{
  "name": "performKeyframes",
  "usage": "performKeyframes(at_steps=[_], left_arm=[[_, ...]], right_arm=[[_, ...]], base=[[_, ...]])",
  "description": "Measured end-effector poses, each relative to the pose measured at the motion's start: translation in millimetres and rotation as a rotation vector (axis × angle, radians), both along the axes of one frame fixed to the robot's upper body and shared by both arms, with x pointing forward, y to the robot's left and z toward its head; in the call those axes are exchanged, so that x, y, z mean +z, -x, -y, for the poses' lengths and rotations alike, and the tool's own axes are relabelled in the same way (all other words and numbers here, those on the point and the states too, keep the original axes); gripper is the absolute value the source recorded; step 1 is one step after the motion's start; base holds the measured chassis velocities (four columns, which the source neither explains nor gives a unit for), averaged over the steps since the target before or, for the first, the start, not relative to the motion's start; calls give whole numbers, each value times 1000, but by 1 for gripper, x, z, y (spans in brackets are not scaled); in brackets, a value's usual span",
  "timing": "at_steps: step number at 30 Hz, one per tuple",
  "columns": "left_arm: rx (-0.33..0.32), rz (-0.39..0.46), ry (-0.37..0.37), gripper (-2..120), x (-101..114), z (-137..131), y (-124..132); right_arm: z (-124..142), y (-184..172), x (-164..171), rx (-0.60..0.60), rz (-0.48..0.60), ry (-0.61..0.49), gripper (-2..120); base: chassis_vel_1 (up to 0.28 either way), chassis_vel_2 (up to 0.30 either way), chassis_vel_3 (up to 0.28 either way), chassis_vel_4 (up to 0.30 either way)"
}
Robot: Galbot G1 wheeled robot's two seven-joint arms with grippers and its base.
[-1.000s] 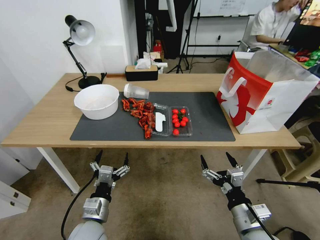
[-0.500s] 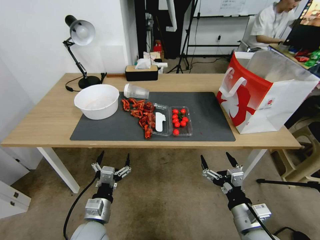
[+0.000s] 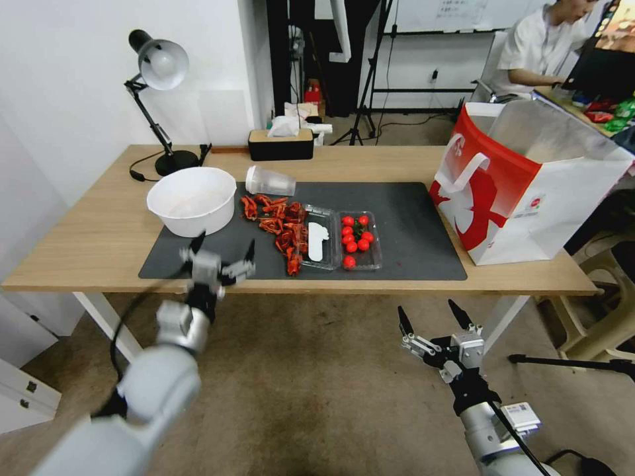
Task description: Pick up the trash from the table and place it into the takeout bag.
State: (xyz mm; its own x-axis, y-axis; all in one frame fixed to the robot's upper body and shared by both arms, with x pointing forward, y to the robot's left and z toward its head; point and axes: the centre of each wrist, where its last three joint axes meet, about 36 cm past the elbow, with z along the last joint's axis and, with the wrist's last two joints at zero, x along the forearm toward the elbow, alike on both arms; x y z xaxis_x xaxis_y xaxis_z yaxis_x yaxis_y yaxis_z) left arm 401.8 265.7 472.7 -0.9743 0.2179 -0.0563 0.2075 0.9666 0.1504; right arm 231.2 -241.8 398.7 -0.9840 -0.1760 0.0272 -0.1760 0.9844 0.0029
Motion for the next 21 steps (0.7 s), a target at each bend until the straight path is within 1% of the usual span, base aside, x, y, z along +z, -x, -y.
performKeyframes(at_steps=[1,2,4,5,6,7,8,9,10,11,12,14,15,16,17,18,19,20,21], left_arm=[[0,0,0,100,0,0,0],[-6,-11,13,100,10,-2,-12],[-28,-51,55,100,43,-3,-48],[-28,-51,55,100,43,-3,-48],[-43,-61,63,100,55,-4,-64],[-55,-71,69,100,60,-3,-74],[-70,-93,71,100,65,0,-93],[-70,-93,71,100,65,0,-93],[-77,-101,56,100,68,0,-111],[-89,-89,21,100,74,-3,-131],[-89,-89,21,100,74,-3,-131],[-135,-44,-87,100,78,-12,-170],[-154,-35,-117,100,79,-13,-178],[-154,-35,-117,100,79,-13,-178],[-217,-24,-186,100,82,-16,-200],[-217,-24,-186,100,82,-16,-200],[-284,-28,-247,100,84,-18,-222],[-333,-34,-290,100,87,-19,-237],[-333,-34,-290,100,87,-19,-237]], right_arm=[[0,0,0,0,0,0,100],[0,0,0,0,0,0,100],[1,-1,0,1,1,2,100],[1,-1,0,1,1,2,100],[1,-1,0,-1,2,4,100],[1,-1,0,-1,3,4,100],[2,-2,1,-3,4,7,100],[2,-2,1,-3,4,7,100],[3,-2,1,-5,4,8,100],[4,-2,1,-8,5,9,100],[4,-2,1,-8,5,9,100],[6,-2,2,-15,4,7,100],[6,-2,2,-17,3,6,100],[6,-2,2,-17,3,6,100],[8,-2,3,-21,3,4,100],[8,-2,3,-21,3,4,100],[9,-2,3,-25,4,4,100],[10,-2,3,-28,3,5,100],[10,-2,3,-28,3,5,100]], base=[[0,0,0,0],[0,0,0,0],[0,0,0,0],[0,0,0,0],[0,0,0,0],[0,0,0,0],[0,0,0,0],[0,0,0,0],[0,0,0,0],[0,0,0,0],[0,0,0,0],[0,0,0,0],[0,0,0,0],[0,0,0,0],[0,0,0,0],[0,0,0,0],[0,0,0,0],[0,0,0,0],[0,0,0,0]])
